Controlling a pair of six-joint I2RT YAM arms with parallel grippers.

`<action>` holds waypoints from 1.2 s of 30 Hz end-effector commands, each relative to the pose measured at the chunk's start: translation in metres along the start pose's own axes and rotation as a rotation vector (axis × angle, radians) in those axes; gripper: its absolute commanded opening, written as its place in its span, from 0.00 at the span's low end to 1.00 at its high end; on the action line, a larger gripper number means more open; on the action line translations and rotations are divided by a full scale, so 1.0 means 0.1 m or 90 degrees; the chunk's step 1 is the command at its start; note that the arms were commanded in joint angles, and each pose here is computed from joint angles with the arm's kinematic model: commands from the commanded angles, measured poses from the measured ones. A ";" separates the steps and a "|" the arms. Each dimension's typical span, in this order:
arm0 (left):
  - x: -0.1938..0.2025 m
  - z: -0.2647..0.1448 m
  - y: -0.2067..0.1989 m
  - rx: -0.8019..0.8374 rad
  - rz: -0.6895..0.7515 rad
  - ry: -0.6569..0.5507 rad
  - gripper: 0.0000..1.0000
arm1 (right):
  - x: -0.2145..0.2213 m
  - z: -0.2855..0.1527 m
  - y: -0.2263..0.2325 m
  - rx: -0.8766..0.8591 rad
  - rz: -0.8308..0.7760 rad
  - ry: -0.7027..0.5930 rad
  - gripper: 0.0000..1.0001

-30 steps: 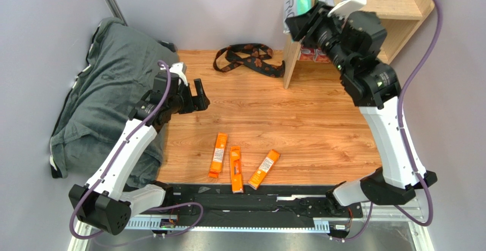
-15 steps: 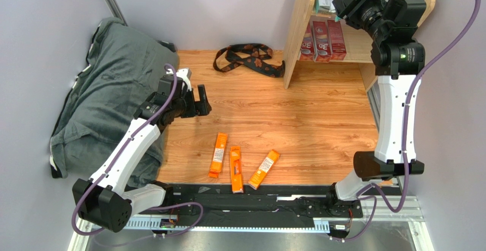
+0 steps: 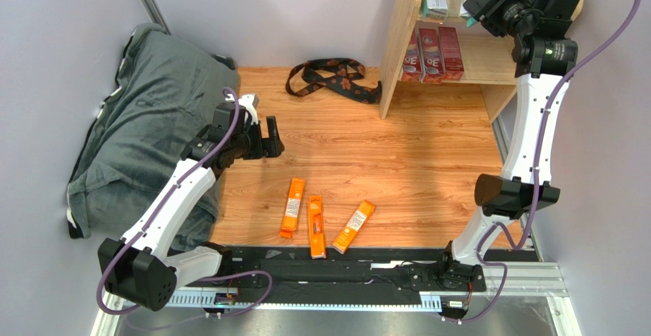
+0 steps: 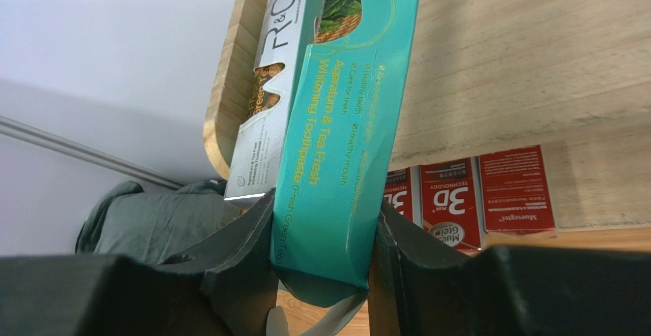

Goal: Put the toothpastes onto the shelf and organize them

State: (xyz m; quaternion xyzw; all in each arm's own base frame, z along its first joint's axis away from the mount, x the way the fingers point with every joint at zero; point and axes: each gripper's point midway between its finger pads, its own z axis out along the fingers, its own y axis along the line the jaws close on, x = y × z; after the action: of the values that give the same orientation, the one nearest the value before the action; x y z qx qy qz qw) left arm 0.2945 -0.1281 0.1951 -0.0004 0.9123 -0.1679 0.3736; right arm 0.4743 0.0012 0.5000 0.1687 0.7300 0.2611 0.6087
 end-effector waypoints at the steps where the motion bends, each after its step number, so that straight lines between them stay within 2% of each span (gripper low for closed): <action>1: -0.06 0.01 -0.05 0.017 0.016 -0.016 0.98 | -0.03 0.08 0.27 -0.094 0.004 0.009 0.40; 9: -0.02 0.04 -0.03 0.015 0.014 -0.008 0.98 | 0.17 0.28 0.22 -0.126 0.051 0.064 0.41; 13: -0.01 0.05 -0.03 0.016 0.013 -0.006 0.97 | 0.22 0.31 0.03 -0.127 0.105 0.085 0.45; 16: 0.00 0.05 -0.03 0.017 0.013 -0.005 0.97 | 0.20 0.23 -0.03 -0.154 0.157 0.101 0.50; 20: -0.01 0.05 -0.04 0.020 0.013 -0.007 0.97 | 0.16 0.14 -0.09 -0.151 0.171 0.107 0.64; 23: -0.03 0.04 -0.07 0.028 0.017 -0.010 0.97 | 0.09 0.05 -0.10 -0.145 0.166 0.090 0.79; 26: -0.07 0.02 -0.07 0.025 0.019 -0.017 0.97 | 0.01 -0.06 -0.07 -0.143 0.160 0.065 0.85; 32: -0.05 0.03 -0.07 0.027 0.019 -0.011 0.97 | -0.09 -0.22 0.03 -0.145 0.142 0.042 0.86; 36: -0.04 0.03 -0.07 0.026 0.018 -0.010 0.98 | -0.17 -0.32 -0.07 -0.072 0.115 0.008 0.86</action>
State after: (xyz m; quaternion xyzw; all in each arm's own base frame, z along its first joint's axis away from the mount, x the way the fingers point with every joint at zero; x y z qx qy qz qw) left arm 0.2936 -0.1319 0.1918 0.0051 0.9123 -0.1770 0.3692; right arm 0.4696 -0.0107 0.4816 0.1968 0.7120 0.4065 0.5376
